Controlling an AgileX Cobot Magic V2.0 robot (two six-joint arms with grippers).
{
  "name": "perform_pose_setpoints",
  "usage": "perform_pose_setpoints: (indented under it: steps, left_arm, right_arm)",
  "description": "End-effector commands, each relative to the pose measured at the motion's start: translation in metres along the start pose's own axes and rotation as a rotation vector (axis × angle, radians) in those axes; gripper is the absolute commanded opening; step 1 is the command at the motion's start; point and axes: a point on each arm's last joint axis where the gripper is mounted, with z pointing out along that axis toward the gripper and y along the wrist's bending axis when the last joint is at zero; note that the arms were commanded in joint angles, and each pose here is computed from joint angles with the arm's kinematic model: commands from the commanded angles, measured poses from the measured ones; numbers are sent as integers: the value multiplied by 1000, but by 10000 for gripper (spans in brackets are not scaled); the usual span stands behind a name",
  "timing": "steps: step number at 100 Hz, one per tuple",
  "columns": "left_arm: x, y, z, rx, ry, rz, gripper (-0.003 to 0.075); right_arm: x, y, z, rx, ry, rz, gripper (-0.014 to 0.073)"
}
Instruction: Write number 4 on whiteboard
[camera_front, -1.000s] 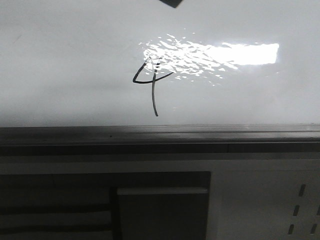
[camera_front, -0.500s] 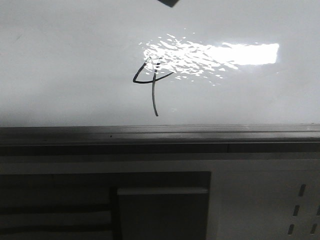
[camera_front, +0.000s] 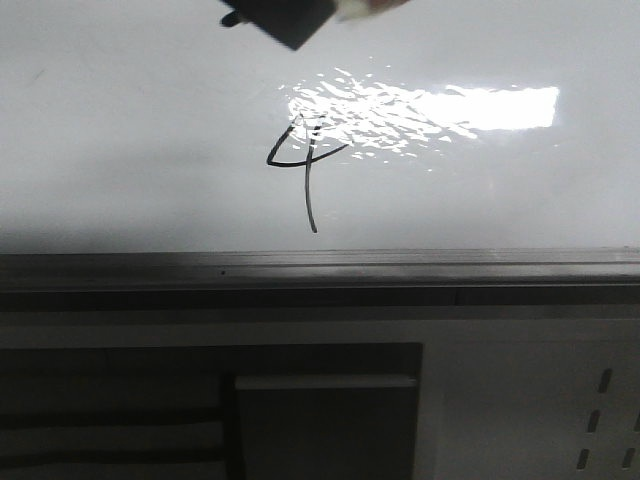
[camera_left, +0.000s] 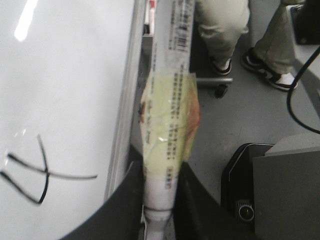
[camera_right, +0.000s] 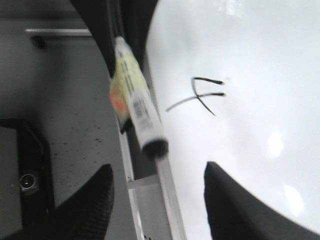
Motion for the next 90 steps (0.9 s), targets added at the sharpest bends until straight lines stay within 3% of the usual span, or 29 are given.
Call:
perform_pose_setpoints:
  steps: [1, 21, 51, 75, 90]
  left_arm:
    - [-3, 11, -21, -113, -23, -105, -20]
    - [29, 24, -57, -277, 21, -385, -20]
    - [108, 13, -91, -655, -150, -763, -20]
    - [155, 14, -82, -938, -367, -919, -20]
    - [163, 24, -75, -974, -357, -944, -20]
  right_arm:
    - [-5, -2, -35, 171, -52, 67, 364]
    - [1, 9, -63, 263, -64, 156, 364]
    - [4, 13, -64, 256, -59, 162, 364]
    - [9, 15, -55, 231, -36, 181, 364]
    - [12, 16, -51, 219, -24, 187, 364]
